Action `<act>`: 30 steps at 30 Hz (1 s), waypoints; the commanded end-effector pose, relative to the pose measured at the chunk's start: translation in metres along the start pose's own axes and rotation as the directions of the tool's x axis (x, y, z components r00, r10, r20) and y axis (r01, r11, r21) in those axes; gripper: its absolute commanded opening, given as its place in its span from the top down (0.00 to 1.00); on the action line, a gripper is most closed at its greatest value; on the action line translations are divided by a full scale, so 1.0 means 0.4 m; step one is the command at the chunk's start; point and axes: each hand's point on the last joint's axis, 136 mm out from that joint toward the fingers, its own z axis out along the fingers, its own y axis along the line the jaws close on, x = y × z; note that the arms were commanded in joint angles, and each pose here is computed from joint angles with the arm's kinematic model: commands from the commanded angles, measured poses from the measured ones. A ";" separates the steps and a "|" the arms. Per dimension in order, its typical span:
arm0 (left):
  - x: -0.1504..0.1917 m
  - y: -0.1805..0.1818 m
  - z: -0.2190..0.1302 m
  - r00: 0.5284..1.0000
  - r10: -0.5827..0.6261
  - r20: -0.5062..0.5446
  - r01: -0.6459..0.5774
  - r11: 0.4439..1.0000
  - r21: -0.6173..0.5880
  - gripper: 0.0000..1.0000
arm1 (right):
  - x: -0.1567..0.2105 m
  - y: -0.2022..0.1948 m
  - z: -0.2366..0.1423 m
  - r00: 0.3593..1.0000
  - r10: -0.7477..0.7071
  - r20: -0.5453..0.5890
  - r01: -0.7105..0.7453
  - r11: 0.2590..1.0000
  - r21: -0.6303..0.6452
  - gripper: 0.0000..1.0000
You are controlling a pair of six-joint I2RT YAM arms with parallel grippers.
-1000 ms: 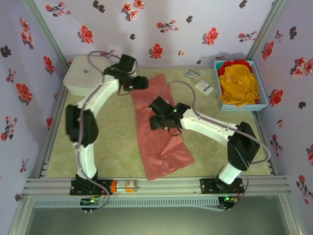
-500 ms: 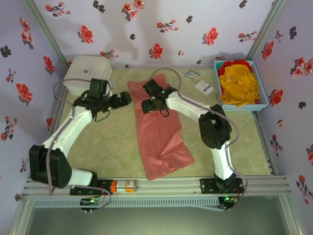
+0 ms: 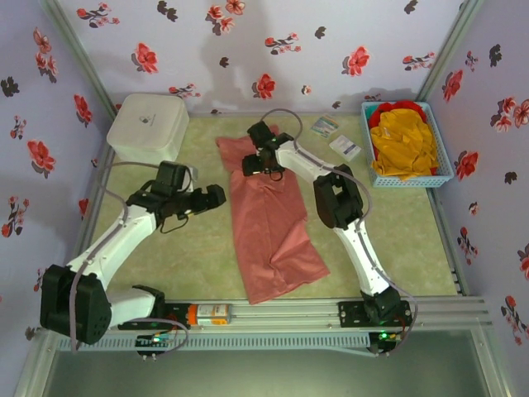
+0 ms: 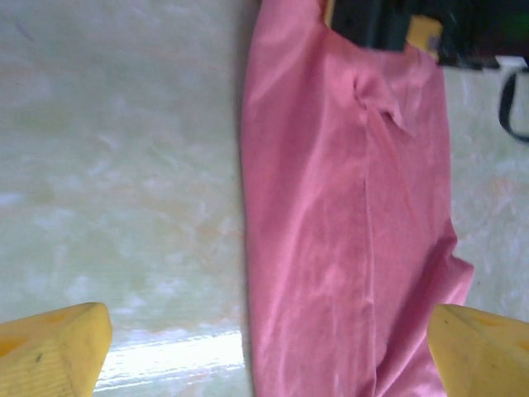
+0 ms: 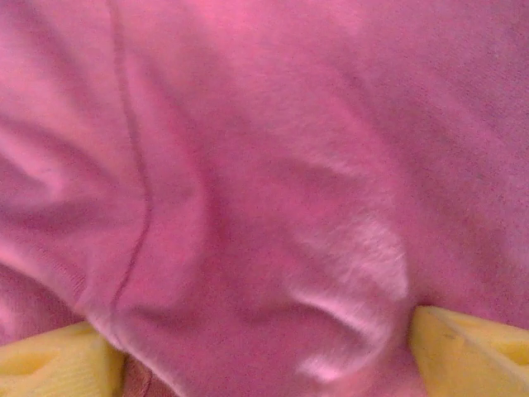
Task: Fold and stack the t-shirts
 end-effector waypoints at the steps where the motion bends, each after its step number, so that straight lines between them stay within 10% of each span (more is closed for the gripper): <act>1: 0.033 -0.031 0.030 0.999 0.012 -0.033 -0.011 0.999 0.048 0.04 | -0.001 -0.052 0.030 0.997 0.055 -0.045 -0.054 0.998 0.029 0.13; 19: 0.146 -0.015 0.129 0.982 0.030 -0.186 -0.031 1.000 -0.004 0.08 | -0.195 -0.238 0.040 0.938 0.324 0.125 -0.317 0.946 -0.069 0.12; 30: 0.158 0.000 0.107 0.980 0.083 -0.181 -0.086 0.996 -0.012 0.06 | -0.278 -0.159 -0.196 0.937 0.222 0.270 -0.190 0.972 -0.141 0.00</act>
